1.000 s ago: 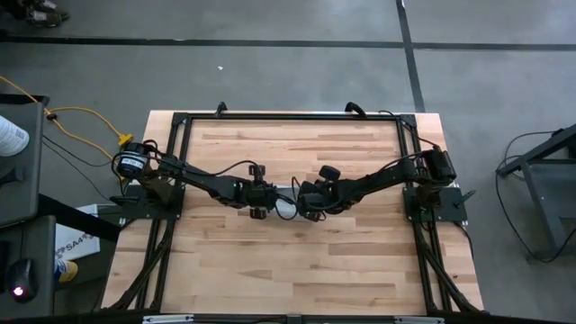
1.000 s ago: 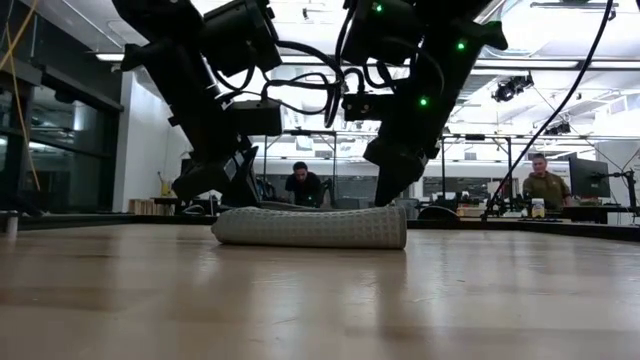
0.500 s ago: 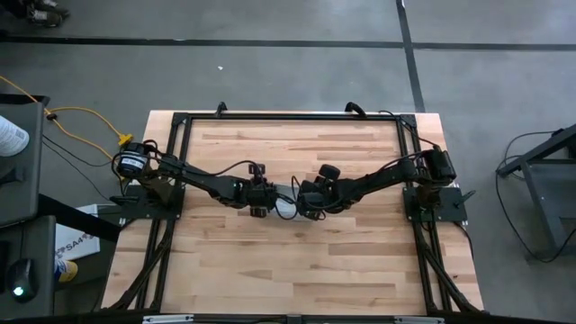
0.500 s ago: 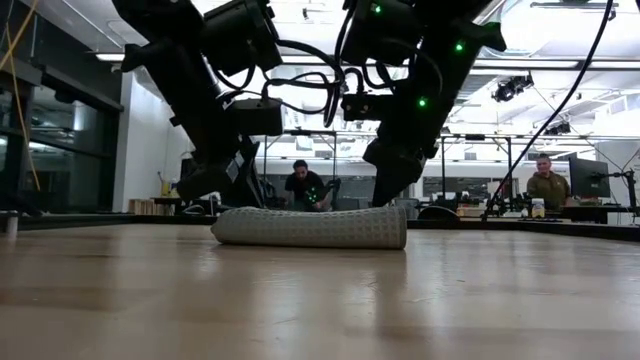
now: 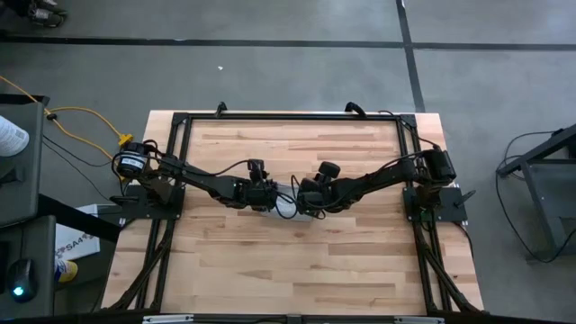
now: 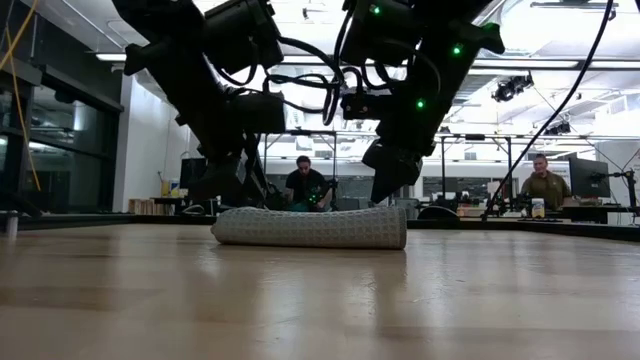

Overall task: Fold microfiber towels
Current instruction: Fold the gray microfiber towel

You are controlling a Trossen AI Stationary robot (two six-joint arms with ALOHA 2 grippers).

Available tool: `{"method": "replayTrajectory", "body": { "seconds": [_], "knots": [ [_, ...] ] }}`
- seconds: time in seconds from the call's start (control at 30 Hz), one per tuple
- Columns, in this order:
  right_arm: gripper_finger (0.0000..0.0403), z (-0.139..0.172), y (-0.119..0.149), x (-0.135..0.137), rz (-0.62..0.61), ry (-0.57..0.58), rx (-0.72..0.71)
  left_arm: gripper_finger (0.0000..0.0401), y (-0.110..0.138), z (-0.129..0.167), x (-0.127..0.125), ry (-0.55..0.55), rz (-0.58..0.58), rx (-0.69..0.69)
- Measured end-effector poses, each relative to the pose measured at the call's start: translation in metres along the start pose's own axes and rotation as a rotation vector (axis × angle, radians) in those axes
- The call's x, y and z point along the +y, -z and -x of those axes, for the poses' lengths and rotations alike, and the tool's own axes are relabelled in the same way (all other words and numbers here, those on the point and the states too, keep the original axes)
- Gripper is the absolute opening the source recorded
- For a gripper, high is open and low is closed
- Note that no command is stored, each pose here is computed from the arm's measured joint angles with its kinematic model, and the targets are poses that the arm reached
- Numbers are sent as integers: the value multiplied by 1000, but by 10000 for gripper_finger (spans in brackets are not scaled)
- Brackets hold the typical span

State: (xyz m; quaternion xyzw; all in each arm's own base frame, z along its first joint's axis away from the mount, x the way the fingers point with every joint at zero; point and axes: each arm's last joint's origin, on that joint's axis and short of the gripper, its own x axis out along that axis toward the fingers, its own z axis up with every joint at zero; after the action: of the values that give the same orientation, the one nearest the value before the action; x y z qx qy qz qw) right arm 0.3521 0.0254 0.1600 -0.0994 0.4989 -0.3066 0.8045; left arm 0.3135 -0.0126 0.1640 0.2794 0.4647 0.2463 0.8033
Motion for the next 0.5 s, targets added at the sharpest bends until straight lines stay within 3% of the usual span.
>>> {"method": "replayTrajectory", "body": {
  "seconds": [0.3,0.5],
  "knots": [
    [140,14,-3,-1,-17,-90,-21,136,-10,25,1,72,63,-51],
    [139,35,-7,-10,-55,-151,-61,136,-9,42,2,214,112,-76]
  ]
}}
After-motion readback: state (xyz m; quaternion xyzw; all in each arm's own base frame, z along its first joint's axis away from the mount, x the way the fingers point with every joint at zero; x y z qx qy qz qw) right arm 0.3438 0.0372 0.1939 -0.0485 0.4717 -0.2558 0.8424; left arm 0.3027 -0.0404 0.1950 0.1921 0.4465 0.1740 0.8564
